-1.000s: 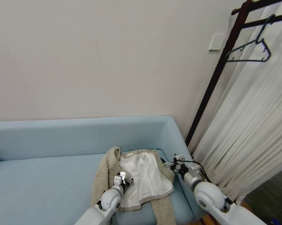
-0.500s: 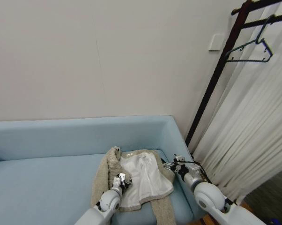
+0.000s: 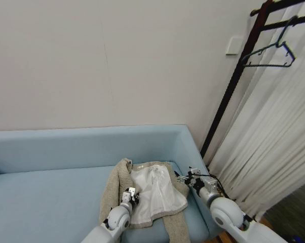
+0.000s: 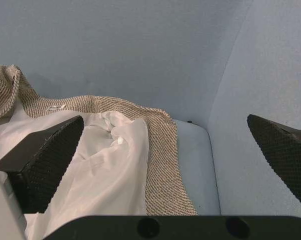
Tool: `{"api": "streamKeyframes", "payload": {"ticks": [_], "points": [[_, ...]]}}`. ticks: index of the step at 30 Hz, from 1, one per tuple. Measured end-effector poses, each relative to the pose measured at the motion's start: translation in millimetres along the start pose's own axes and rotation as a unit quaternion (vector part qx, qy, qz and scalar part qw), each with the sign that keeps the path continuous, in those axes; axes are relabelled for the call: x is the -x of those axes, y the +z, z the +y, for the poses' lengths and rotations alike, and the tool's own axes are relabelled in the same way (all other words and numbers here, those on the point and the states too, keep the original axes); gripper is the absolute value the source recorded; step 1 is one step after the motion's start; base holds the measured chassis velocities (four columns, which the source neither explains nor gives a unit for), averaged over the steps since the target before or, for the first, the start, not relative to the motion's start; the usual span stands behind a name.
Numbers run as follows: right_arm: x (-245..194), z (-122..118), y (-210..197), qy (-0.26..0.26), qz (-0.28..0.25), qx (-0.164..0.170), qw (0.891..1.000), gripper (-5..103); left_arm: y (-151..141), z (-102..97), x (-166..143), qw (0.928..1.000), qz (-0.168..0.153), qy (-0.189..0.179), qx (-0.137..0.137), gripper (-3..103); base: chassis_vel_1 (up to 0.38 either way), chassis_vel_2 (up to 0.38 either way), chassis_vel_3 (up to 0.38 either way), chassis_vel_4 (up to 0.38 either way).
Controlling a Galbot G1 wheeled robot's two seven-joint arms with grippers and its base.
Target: Pick up the clothes from the sofa and hang them on the clothes hanger.
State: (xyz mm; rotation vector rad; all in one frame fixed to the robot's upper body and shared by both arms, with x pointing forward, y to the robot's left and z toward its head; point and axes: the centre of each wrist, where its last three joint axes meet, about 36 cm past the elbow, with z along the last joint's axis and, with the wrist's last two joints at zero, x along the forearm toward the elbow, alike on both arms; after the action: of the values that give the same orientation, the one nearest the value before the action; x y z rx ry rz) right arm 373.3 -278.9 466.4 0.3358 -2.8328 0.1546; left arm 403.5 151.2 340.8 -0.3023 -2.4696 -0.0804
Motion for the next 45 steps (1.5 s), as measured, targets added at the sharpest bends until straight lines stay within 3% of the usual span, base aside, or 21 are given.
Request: {"api": "streamKeyframes", "payload": {"ticks": [2, 11, 18, 23, 25, 26, 27, 28, 30, 33, 36, 39, 45], "points": [[0.0, 0.5, -0.1, 0.0, -0.001, 0.0, 1.0, 100, -3.9, 9.9, -5.0, 0.9998, -0.015, -0.011, -0.004, 3, 0.0, 0.0, 0.0, 0.0], [2.5, -2.5, -6.3, -0.003, -0.011, -0.001, 1.0, 100, -23.4, 37.3, -39.9, 0.9979, -0.059, -0.024, -0.011, 2, 0.0, 0.0, 0.0, 0.0], [5.7, -4.4, -9.4, -0.006, -0.016, -0.001, 1.0, 100, -22.9, 39.1, -46.8, 0.9977, -0.063, -0.022, -0.012, 1, 0.0, 0.0, 0.0, 0.0], [7.7, -6.8, -7.7, -0.003, -0.016, 0.0, 1.0, 100, -16.2, 36.9, -46.9, 0.9982, -0.053, -0.023, -0.015, 22, 0.0, 0.0, 0.0, 0.0], [7.8, -7.7, -7.4, -0.002, -0.016, 0.0, 1.0, 100, -14.3, 37.1, -46.6, 0.9983, -0.051, -0.023, -0.015, 22, 0.0, 0.0, 0.0, 0.0], [7.8, -8.9, -6.9, -0.002, -0.016, 0.0, 1.0, 100, -12.9, 37.3, -46.1, 0.9984, -0.049, -0.024, -0.015, 32, 0.0, 0.0, 0.0, 0.0], [7.9, -10.0, -6.4, -0.001, -0.016, 0.0, 1.0, 100, -11.7, 37.8, -45.0, 0.9984, -0.047, -0.025, -0.015, 32, 0.0, 0.0, 0.0, 0.0], [8.1, -10.8, -6.2, 0.0, -0.016, 0.0, 1.0, 100, -11.0, 38.1, -44.0, 0.9984, -0.047, -0.026, -0.016, 41, 0.0, 0.0, 0.0, 0.0], [8.3, -11.5, -6.0, 0.0, -0.016, 0.0, 1.0, 100, -10.6, 38.6, -42.3, 0.9984, -0.046, -0.027, -0.017, 40, 0.0, 0.0, 0.0, 0.0], [8.6, -12.7, -5.5, 0.002, -0.016, 0.0, 1.0, 100, -11.0, 38.9, -38.8, 0.9983, -0.047, -0.028, -0.018, 25, 0.0, 0.0, 0.0, 0.0], [8.2, -13.4, -5.1, 0.003, -0.015, 0.0, 1.0, 100, -10.5, 38.0, -39.1, 0.9984, -0.047, -0.027, -0.019, 19, 0.0, 0.0, 0.0, 0.0], [7.1, -14.2, -3.5, 0.005, -0.014, 0.0, 1.0, 100, -9.3, 36.5, -43.6, 0.9983, -0.05, -0.024, -0.021, 4, 0.0, 0.0, 0.0, 0.0], [6.4, -15.1, -3.9, 0.004, -0.017, 0.0, 1.0, 100, -7.0, 39.8, -58.8, 0.9974, -0.061, -0.029, -0.025, 2, 0.0, 0.0, 0.0, 0.0]]}}
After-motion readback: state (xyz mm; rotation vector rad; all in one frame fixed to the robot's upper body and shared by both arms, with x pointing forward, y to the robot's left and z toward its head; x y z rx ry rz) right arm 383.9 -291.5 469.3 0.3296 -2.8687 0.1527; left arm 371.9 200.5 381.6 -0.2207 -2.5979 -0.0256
